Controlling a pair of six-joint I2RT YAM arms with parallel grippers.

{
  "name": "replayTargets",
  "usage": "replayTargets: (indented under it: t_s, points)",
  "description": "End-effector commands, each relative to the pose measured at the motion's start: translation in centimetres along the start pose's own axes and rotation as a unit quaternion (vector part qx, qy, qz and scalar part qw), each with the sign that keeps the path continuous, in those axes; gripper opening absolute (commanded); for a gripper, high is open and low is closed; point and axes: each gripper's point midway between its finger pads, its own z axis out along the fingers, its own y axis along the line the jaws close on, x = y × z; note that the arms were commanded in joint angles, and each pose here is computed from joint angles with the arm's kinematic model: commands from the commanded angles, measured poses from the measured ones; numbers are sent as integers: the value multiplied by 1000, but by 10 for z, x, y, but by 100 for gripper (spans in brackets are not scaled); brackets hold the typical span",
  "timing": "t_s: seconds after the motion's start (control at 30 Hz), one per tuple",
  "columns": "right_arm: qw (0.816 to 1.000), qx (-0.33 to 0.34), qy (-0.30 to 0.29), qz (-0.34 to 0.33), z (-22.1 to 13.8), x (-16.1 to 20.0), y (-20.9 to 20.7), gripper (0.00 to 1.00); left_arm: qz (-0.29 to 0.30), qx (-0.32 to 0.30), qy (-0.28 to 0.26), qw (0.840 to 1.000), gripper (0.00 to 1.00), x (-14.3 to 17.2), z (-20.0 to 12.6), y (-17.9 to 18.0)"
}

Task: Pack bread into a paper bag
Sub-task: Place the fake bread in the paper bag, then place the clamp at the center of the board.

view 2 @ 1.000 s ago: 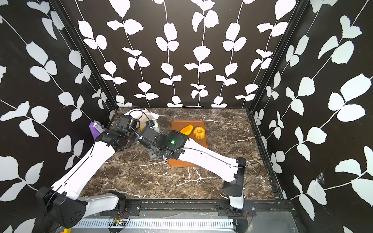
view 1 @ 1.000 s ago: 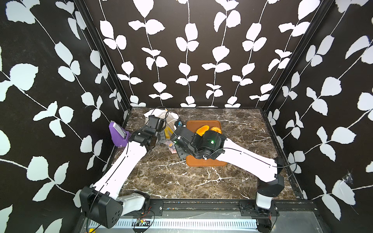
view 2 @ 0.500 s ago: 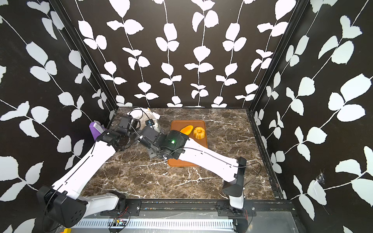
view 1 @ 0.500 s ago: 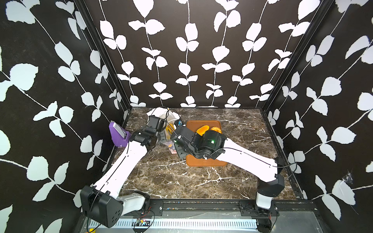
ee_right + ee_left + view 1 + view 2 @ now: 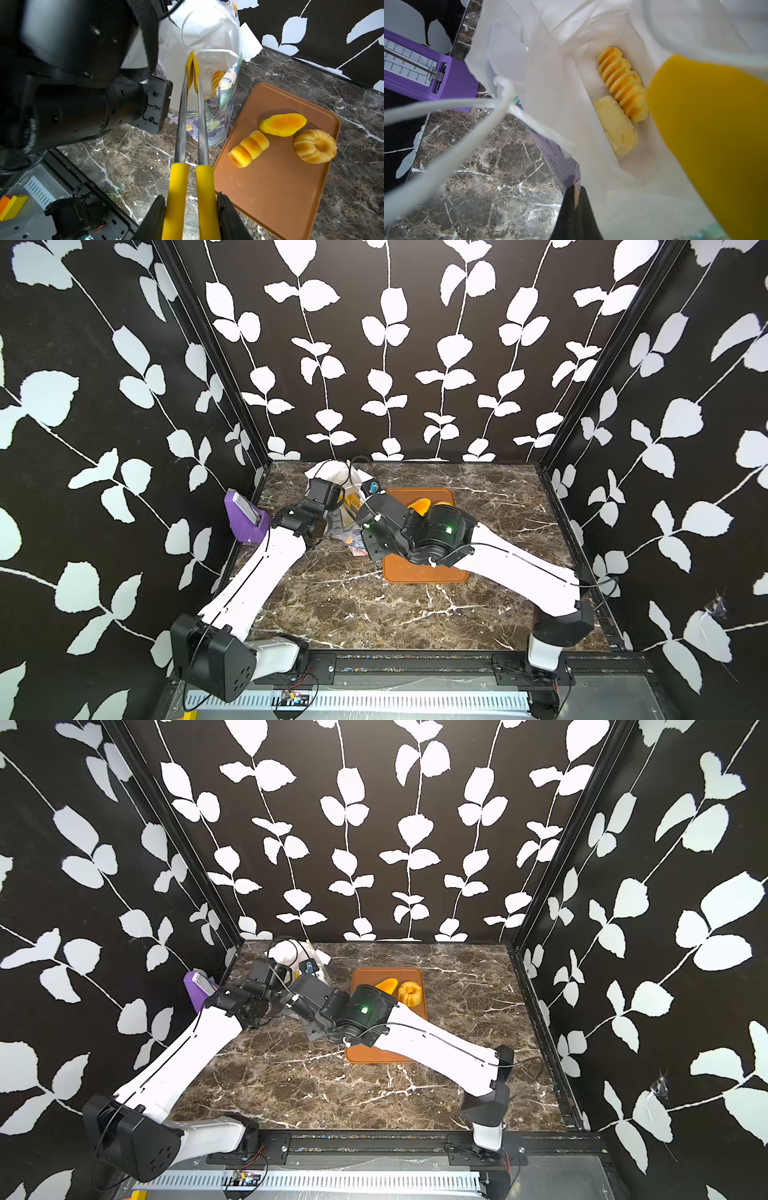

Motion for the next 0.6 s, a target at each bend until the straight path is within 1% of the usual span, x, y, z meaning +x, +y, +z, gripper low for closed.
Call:
replayTargets:
  t_s: [0.0, 0.13, 0.17, 0.2, 0.23, 0.43, 0.57]
  points:
    - [996, -36, -71, 33, -51, -36, -8, 0, 4, 0, 5, 1000, 0, 1, 3, -1]
    - [995, -42, -82, 41, -77, -31, -23, 0, 2, 1, 5, 1000, 0, 0, 5, -3]
    - [995, -39, -78, 40, -75, -28, -24, 0, 2, 0, 7, 1000, 0, 0, 6, -3]
    - [994, -44, -91, 48, -92, -29, -33, 0, 3, 1, 6, 1000, 0, 0, 6, -3]
    - [994, -40, -93, 49, -98, -26, -39, 0, 3, 1, 6, 1000, 0, -1, 6, -4]
    - [993, 19, -93, 69, -125, 4, -90, 0, 5, -3, 6, 1000, 0, -4, 8, -4]
    - [990, 56, -90, 88, -133, 27, -119, 0, 5, -6, 8, 1000, 0, -4, 10, -4]
